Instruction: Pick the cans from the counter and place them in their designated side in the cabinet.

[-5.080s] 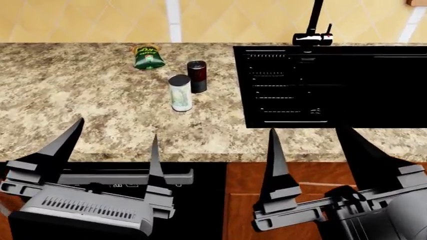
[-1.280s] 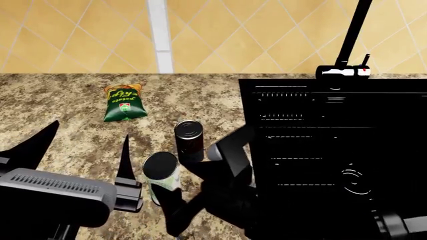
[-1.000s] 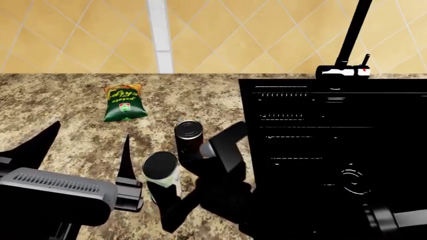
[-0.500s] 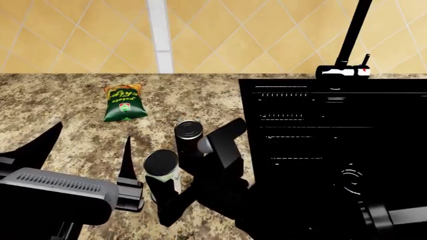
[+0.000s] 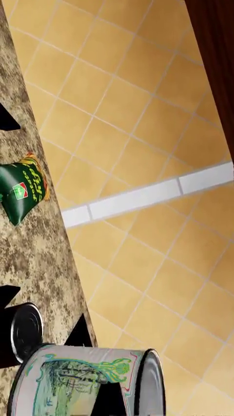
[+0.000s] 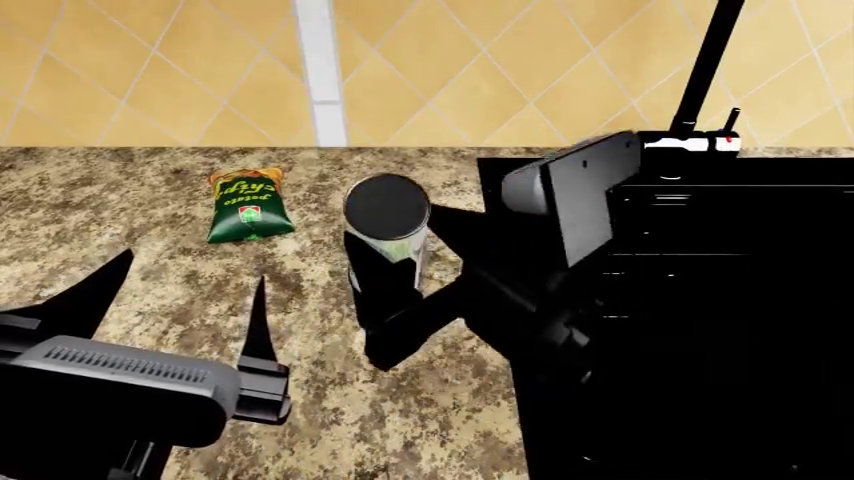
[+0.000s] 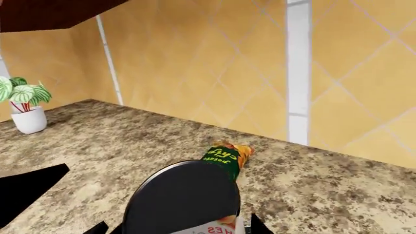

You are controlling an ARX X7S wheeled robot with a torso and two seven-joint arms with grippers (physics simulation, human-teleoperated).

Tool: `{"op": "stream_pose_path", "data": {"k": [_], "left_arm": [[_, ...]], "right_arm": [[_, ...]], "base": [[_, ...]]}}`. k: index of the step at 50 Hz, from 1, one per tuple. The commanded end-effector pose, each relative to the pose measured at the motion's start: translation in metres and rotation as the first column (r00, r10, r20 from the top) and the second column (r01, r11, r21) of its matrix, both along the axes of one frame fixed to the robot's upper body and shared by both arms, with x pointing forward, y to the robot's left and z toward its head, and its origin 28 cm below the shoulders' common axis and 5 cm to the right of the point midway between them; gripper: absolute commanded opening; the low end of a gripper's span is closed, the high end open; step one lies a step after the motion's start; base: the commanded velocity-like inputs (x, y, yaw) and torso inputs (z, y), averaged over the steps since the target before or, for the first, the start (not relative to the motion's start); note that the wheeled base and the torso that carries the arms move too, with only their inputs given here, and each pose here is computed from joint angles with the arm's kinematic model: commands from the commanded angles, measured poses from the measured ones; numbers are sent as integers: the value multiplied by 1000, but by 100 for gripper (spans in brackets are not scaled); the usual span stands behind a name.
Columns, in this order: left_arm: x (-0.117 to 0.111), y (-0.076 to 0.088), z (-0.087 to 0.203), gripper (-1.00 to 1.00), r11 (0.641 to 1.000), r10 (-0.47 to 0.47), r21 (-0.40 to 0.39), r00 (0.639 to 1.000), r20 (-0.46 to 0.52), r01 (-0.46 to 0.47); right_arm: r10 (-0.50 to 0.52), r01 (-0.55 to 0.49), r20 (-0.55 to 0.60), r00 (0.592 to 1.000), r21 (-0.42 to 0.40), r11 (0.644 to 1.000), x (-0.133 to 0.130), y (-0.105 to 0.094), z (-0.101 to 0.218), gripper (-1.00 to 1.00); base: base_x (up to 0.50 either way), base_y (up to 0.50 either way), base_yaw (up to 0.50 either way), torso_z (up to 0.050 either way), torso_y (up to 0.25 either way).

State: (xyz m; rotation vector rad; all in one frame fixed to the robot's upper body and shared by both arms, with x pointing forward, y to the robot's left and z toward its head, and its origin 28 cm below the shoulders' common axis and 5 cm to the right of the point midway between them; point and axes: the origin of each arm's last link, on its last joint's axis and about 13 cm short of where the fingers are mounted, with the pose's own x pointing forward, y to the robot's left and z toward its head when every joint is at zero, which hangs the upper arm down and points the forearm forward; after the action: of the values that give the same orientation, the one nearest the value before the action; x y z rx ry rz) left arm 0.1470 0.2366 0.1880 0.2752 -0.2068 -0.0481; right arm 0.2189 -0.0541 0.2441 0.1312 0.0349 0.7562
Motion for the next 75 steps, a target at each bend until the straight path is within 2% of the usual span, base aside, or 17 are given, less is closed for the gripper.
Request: {"op": "stream_pose_path", "data": {"k": [1,8,13,17,24,30,42,46,53,58,63,72,75], "left_arm": [[2,0,-4,100,1000,-8,-7,1000,-7,8],[3,-1,-5,100,1000,-16,-8,1000,-11,15],[4,-2,-6,100,1000,-20,-8,1000,-15,20],[4,-2,-6,100,1000,-22,-6,1000,-18,22],[6,-3,-6,100,1000,-27,-5,999,-21,27],[7,-3,-6,100,999,-34,-5,999,-22,34],[13,-6,-10,100,998,-58,-6,998,-32,58],[15,-8,-13,100,998,-70,-1,997,-41,70],[17,-10,-15,100,997,-76,-1,996,-51,76],[16,-10,-15,100,997,-77,0,996,-53,77],[17,-10,-15,100,997,-76,-2,996,-56,76],[15,-10,-15,100,997,-80,0,995,-57,80],[15,-11,-14,100,997,-80,1,995,-59,80]], "right_arm": [[-115,90,270,956,104,991,-40,-16,65,-100],[-231,151,383,895,226,962,-58,-29,107,-100],[-337,217,459,822,294,931,-65,-39,133,-100],[-405,261,547,732,324,909,-72,-43,148,-100],[-451,282,687,569,352,892,-87,-44,180,-100],[-507,316,722,470,399,861,-86,-47,206,-100],[-566,403,728,388,418,814,-78,-63,222,-100],[-592,453,722,357,421,786,-76,-73,231,-100],[-694,567,653,302,462,682,-54,-102,258,-100],[-746,623,609,269,481,617,-44,-115,273,-100],[-763,643,601,239,491,588,-44,-120,283,-100],[-787,676,570,237,484,555,-25,-121,291,-100],[-797,703,559,228,471,532,-12,-124,293,-100]], "base": [[0,0,0,0,0],[0,0,0,0,0],[0,0,0,0,2],[0,0,0,0,0],[0,0,0,0,0],[0,0,0,0,0],[0,0,0,0,1],[0,0,0,0,0],[0,0,0,0,0],[0,0,0,0,0],[0,0,0,0,2],[0,0,0,0,0],[0,0,0,0,0]]}}
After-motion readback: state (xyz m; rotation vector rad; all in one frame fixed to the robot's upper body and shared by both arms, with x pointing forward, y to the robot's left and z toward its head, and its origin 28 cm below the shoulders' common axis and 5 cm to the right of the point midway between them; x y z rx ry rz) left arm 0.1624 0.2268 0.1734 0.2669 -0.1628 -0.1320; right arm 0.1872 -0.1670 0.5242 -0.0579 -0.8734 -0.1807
